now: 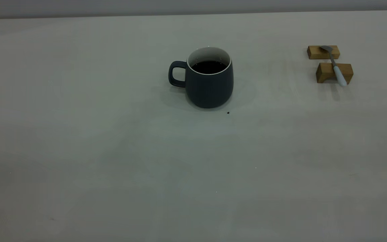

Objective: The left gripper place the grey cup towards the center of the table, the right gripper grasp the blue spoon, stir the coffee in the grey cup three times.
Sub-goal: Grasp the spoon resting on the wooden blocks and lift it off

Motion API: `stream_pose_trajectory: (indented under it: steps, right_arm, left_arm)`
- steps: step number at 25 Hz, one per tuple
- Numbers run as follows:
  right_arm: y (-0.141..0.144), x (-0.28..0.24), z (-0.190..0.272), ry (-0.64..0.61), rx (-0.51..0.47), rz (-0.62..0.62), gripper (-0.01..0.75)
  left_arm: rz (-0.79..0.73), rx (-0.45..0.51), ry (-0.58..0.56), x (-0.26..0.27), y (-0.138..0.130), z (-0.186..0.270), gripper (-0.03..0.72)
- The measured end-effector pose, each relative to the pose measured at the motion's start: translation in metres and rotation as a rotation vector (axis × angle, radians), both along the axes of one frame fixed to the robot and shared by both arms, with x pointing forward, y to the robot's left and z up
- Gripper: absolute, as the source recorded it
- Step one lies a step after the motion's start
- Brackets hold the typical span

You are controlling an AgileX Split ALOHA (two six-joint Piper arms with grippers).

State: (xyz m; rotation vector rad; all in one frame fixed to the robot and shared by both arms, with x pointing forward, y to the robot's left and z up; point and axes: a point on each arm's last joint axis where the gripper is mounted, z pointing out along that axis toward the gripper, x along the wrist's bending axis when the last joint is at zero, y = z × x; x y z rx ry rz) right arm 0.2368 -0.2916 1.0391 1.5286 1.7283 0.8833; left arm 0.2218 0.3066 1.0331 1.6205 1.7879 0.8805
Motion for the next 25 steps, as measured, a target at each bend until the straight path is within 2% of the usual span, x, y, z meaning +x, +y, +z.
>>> stream_pose_trajectory:
  steps: [13,16,20,25]
  right_arm:
    - [0.0,0.0,0.001,-0.01,0.009,-0.006,0.24]
    - [-0.001,0.004,0.01,-0.022,0.028,-0.037,0.259]
    - [-0.004,0.029,0.033,-0.006,0.064,-0.089,0.358]
    - [-0.007,0.092,0.05,0.147,0.079,-0.13,0.552]
  left_arm:
    - [-0.001,0.001,0.0,0.0,0.0,0.0,0.242]
    - [-0.001,0.001,0.0,0.0,0.0,0.0,0.242]
    - [-0.002,0.003,0.0,0.0,0.0,0.0,0.242]
    - [-0.002,0.003,0.0,0.0,0.0,0.0,0.242]
